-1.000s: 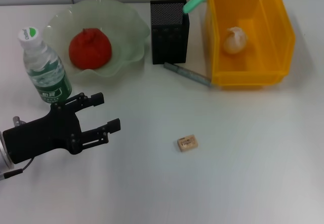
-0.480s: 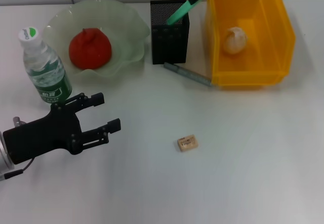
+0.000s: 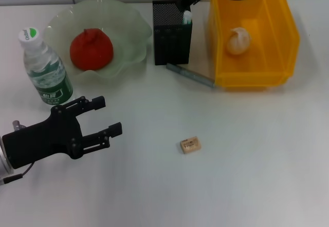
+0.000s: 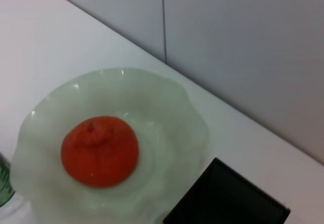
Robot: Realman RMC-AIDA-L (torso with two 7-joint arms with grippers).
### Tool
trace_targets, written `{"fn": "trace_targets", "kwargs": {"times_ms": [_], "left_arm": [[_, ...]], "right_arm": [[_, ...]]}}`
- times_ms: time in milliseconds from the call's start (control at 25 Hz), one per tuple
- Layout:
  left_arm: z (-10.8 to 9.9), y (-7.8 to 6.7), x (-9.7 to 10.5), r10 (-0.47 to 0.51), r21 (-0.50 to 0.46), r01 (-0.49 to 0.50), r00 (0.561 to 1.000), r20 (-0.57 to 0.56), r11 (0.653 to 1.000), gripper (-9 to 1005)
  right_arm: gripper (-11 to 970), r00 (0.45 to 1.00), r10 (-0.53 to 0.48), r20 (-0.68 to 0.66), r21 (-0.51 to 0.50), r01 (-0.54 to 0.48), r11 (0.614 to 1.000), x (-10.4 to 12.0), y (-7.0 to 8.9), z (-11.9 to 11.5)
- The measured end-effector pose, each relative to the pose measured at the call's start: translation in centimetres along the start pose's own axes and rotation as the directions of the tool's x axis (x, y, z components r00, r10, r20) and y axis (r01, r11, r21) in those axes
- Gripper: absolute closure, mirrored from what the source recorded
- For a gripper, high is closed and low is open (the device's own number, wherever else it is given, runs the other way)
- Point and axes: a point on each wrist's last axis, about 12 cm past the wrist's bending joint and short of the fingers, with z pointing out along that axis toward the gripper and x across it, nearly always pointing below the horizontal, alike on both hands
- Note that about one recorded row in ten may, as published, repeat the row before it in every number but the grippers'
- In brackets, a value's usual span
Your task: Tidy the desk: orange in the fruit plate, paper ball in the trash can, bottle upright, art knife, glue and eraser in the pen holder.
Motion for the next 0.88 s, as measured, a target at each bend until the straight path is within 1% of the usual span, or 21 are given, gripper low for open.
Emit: {"fn": "trace_targets", "kwargs": {"times_ms": [160, 240, 280, 320, 360, 400, 440, 480, 560, 600, 640, 680, 720, 800, 840, 880], "left_arm": [[0.0, 0.0, 0.0, 0.0, 0.004, 0.0, 1.0, -0.002, 1.0, 195], [-0.1, 0.0, 0.0, 0.001, 0.007, -0.001, 1.0, -0.007, 1.0, 195], [-0.1, 0.0, 0.0, 0.001, 0.009, -0.001, 1.0, -0.008, 1.0, 195], [-0.1, 0.0, 0.0, 0.001, 0.009, -0.001, 1.0, -0.008, 1.0, 195], [-0.1, 0.0, 0.0, 0.001, 0.009, -0.001, 1.0, -0.009, 1.0, 195], [-0.1, 0.0, 0.0, 0.001, 0.009, -0.001, 1.0, -0.009, 1.0, 195], [-0.1, 0.0, 0.0, 0.001, 0.009, -0.001, 1.0, -0.009, 1.0, 195], [-0.1, 0.0, 0.0, 0.001, 0.009, -0.001, 1.0, -0.009, 1.0, 195], [-0.2, 0.0, 0.0, 0.003, 0.011, -0.002, 1.0, -0.011, 1.0, 194], [-0.2, 0.1, 0.0, 0.003, 0.011, -0.003, 1.0, -0.013, 1.0, 194], [-0.2, 0.0, 0.0, 0.003, 0.013, -0.003, 1.0, -0.014, 1.0, 194], [-0.2, 0.0, 0.0, 0.003, 0.013, -0.003, 1.0, -0.014, 1.0, 194], [-0.2, 0.0, 0.0, 0.003, 0.013, -0.003, 1.0, -0.014, 1.0, 194], [-0.4, 0.0, -0.1, 0.006, 0.028, -0.006, 1.0, -0.022, 1.0, 194], [-0.4, -0.1, 0.0, 0.009, 0.034, -0.008, 1.0, -0.026, 0.999, 194], [-0.4, -0.1, 0.0, 0.009, 0.034, -0.008, 1.0, -0.026, 0.999, 194]], "right_arm": [[538, 0.999, -0.011, 0.046, 0.022, 0.01, 1.0, 0.0, -0.1, -0.1], [488, 0.994, -0.018, 0.104, 0.038, 0.014, 0.999, 0.4, -0.3, -0.4], [463, 0.994, -0.018, 0.104, 0.038, 0.014, 0.999, 0.4, -0.3, -0.4], [438, 0.988, -0.023, 0.156, 0.031, 0.018, 0.999, 0.7, -0.4, -0.8], [413, 0.988, -0.023, 0.156, 0.031, 0.018, 0.999, 0.7, -0.4, -0.8], [388, 0.982, -0.024, 0.188, 0.012, 0.022, 1.0, 0.9, -0.3, -0.9], [366, 0.966, -0.032, 0.258, -0.055, 0.048, 0.997, 1.5, -0.1, -1.2], [345, 0.966, -0.032, 0.258, -0.055, 0.048, 0.997, 1.5, -0.1, -1.2], [302, 0.946, -0.048, 0.322, -0.119, 0.09, 0.989, 2.4, 0.0, -1.5], [281, 0.935, -0.058, 0.349, -0.147, 0.116, 0.982, 3.0, 0.1, -1.6], [259, 0.911, -0.09, 0.402, -0.214, 0.19, 0.958, 4.5, 0.2, -2.0], [259, 0.911, -0.09, 0.402, -0.214, 0.19, 0.958, 4.5, 0.2, -2.0], [260, 0.903, -0.1, 0.417, -0.238, 0.215, 0.947, 5.0, 0.3, -2.2], [261, 0.892, -0.144, 0.428, -0.279, 0.282, 0.918, 6.3, 0.4, -2.4], [261, 0.888, -0.196, 0.416, -0.323, 0.345, 0.881, 7.5, 0.8, -2.5], [261, 0.888, -0.196, 0.416, -0.323, 0.345, 0.881, 7.5, 0.8, -2.5]]}}
